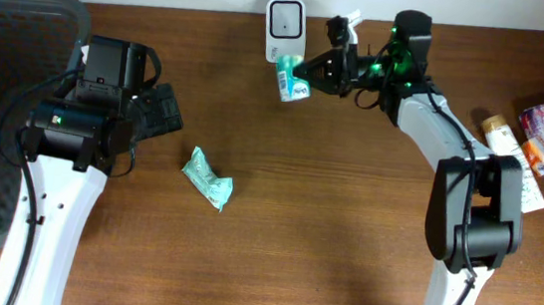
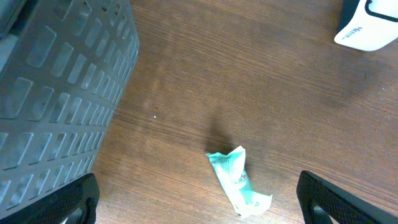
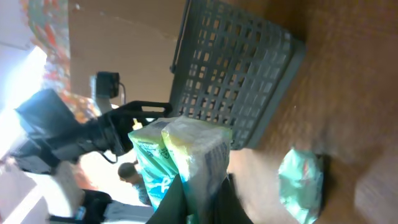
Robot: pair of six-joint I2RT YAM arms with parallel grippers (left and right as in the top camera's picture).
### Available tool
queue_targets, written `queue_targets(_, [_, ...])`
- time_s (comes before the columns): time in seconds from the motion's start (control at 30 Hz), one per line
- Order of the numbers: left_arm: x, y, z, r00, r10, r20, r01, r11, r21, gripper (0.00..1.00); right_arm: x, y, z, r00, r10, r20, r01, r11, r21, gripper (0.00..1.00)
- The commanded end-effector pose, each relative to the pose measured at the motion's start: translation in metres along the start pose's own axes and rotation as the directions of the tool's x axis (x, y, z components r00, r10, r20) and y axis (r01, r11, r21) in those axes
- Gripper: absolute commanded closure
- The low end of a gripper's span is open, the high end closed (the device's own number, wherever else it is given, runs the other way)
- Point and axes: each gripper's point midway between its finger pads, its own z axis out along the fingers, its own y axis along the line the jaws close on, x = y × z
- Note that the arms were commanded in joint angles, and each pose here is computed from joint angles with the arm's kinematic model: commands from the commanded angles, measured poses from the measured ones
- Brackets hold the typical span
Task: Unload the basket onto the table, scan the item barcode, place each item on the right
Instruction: 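Carry the green packet to the right edge and release it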
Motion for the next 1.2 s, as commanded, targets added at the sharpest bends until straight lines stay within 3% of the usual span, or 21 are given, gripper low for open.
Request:
queue_targets(0.0, [-0.002,0.002,-0.002,1.000,0.013,0.010,-0.013,1.000,-0.005,0.01,-0.008,-0.006,0.037,0.987,-0.154,0.048,0.150,0.986,0.074,0.96])
queue_targets(0.07, [-0.002,0.002,-0.002,1.000,0.013,0.010,-0.013,1.000,-0.005,0.01,-0.031,-0.039,0.053,0.960,-0.211,0.184,0.154,0.947,0.282,0.96])
queue_targets(0.13, [-0.002,0.002,-0.002,1.000,0.013,0.010,-0.013,1.000,-0.005,0.01,-0.051,-0.076,0.036,0.922,-0.258,0.290,0.086,0.864,0.496,0.96])
queue_targets(0.2, [-0.002,0.002,-0.002,1.000,0.013,0.010,-0.013,1.000,-0.005,0.01,-0.068,-0.098,0.008,0.878,-0.411,0.244,0.128,0.694,0.708,0.96])
queue_targets(0.23, [-0.002,0.002,-0.002,1.000,0.013,0.010,-0.013,1.000,-0.005,0.01,-0.077,-0.107,-0.010,0.847,-0.506,0.163,0.171,0.550,0.818,0.96])
queue_targets(0.27, [-0.002,0.002,-0.002,1.000,0.013,0.010,-0.013,1.000,-0.005,0.01,-0.092,-0.113,-0.040,0.785,-0.620,-0.018,0.222,0.254,0.941,0.96])
queue_targets(0.3, [-0.002,0.002,-0.002,1.000,0.013,0.010,-0.013,1.000,-0.005,0.01,-0.107,-0.107,-0.060,0.707,-0.665,-0.241,0.289,-0.041,0.957,0.96])
queue_targets(0.33, [-0.002,0.002,-0.002,1.000,0.013,0.010,-0.013,1.000,-0.005,0.01,-0.117,-0.098,-0.072,0.656,-0.671,-0.346,0.290,-0.199,0.936,0.96])
queue_targets(0.37, [-0.002,0.002,-0.002,1.000,0.013,0.010,-0.013,1.000,-0.005,0.01,-0.126,-0.090,-0.078,0.616,-0.680,-0.398,0.287,-0.277,0.917,0.96])
queue_targets(0.4, [-0.002,0.002,-0.002,1.000,0.013,0.010,-0.013,1.000,-0.005,0.01,-0.143,-0.074,-0.078,0.531,-0.727,-0.436,0.284,-0.332,0.900,0.96])
queue_targets(0.43, [-0.002,0.002,-0.002,1.000,0.013,0.010,-0.013,1.000,-0.005,0.01,-0.155,-0.064,-0.072,0.461,-0.784,-0.416,0.275,-0.319,0.907,0.96])
queue_targets(0.5, [-0.002,0.002,-0.002,1.000,0.013,0.010,-0.013,1.000,-0.005,0.01,-0.163,-0.063,-0.058,0.392,-0.834,-0.389,0.299,-0.284,0.911,0.96])
queue_targets(0.53, [-0.002,0.002,-0.002,1.000,0.013,0.010,-0.013,1.000,-0.005,0.01,-0.170,-0.070,-0.050,0.401,-0.848,-0.347,0.296,-0.239,0.925,0.96])
queue_targets(0.67, [-0.002,0.002,-0.002,1.000,0.013,0.010,-0.013,1.000,-0.005,0.01,-0.194,-0.102,-0.041,0.456,-0.809,-0.371,0.326,-0.236,0.915,0.96])
queue_targets(0.77, [-0.002,0.002,-0.002,1.000,0.013,0.010,-0.013,1.000,-0.005,0.01,-0.185,-0.135,-0.035,0.461,-0.749,-0.476,0.402,-0.302,0.865,0.96])
queue_targets(0.9, [-0.002,0.002,-0.002,1.000,0.013,0.010,-0.013,1.000,-0.005,0.01,-0.181,-0.141,-0.028,0.477,-0.755,-0.450,0.419,-0.255,0.871,0.96])
queue_targets(0.93, [-0.002,0.002,-0.002,1.000,0.013,0.010,-0.013,1.000,-0.005,0.01,-0.184,-0.137,-0.035,0.505,-0.768,-0.394,0.360,-0.228,0.905,0.96])
queue_targets(1.03, [-0.002,0.002,-0.002,1.000,0.013,0.010,-0.013,1.000,-0.005,0.01,-0.206,-0.076,-0.130,0.551,-0.822,-0.144,-0.096,-0.234,0.967,0.96])
queue_targets(1.1, [-0.002,0.002,-0.002,1.000,0.013,0.010,-0.013,1.000,-0.005,0.01,-0.187,-0.032,-0.222,0.597,-0.799,-0.068,-0.363,-0.345,0.866,0.96])
queue_targets(1.17, [-0.002,0.002,-0.002,1.000,0.013,0.010,-0.013,1.000,-0.005,0.01,-0.147,-0.017,-0.304,0.682,-0.731,0.028,-0.494,-0.432,0.754,0.96])
